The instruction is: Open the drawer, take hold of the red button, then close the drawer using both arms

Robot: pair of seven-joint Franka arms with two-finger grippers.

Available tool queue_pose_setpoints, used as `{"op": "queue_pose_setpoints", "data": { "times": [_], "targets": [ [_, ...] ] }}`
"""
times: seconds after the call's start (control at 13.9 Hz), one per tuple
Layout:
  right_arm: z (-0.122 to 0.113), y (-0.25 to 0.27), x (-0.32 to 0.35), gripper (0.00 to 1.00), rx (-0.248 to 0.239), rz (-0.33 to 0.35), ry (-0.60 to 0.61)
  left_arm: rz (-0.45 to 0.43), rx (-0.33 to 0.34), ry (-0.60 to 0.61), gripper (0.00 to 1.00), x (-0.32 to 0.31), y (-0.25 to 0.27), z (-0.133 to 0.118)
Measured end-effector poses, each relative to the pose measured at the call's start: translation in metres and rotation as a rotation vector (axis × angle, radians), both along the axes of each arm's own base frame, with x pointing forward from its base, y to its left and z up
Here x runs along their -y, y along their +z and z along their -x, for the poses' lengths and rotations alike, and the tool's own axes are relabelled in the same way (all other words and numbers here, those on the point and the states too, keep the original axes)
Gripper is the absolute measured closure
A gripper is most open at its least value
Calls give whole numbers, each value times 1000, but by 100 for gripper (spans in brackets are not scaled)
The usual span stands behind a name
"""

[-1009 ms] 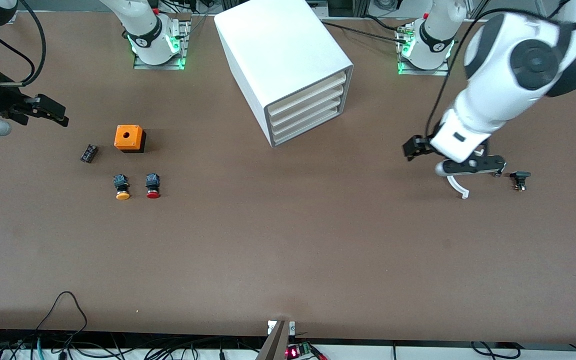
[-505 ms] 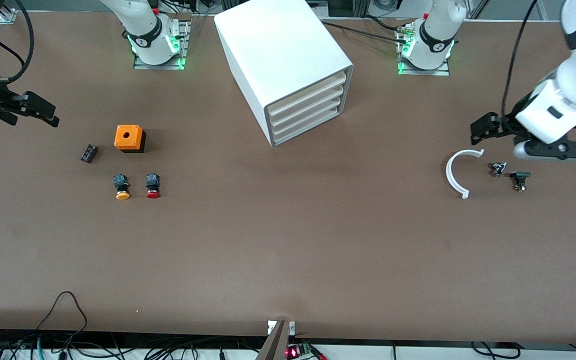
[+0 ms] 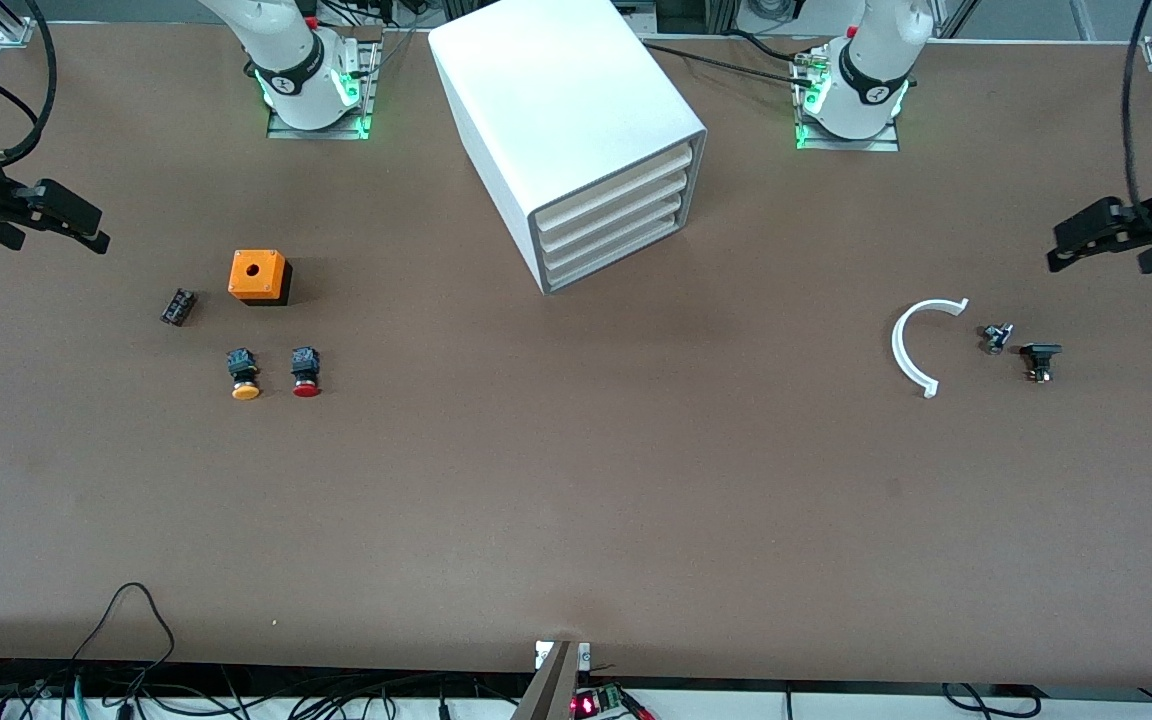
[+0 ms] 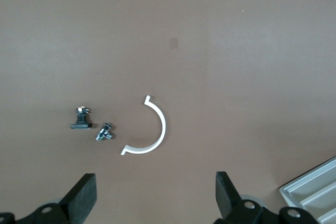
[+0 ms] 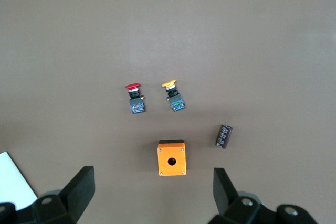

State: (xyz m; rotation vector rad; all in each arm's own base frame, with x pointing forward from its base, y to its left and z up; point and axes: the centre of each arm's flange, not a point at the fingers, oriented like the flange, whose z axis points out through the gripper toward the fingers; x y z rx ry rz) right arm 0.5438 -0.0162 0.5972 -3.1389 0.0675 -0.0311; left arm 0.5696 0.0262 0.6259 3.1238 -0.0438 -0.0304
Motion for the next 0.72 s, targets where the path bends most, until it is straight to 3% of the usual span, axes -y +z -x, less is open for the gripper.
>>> {"op": "queue_pose_setpoints", "data": {
  "times": [0.72],
  "targets": [
    [0, 1, 1, 0, 1, 54, 14, 2, -8, -33, 0, 3, 0, 1]
  ]
}}
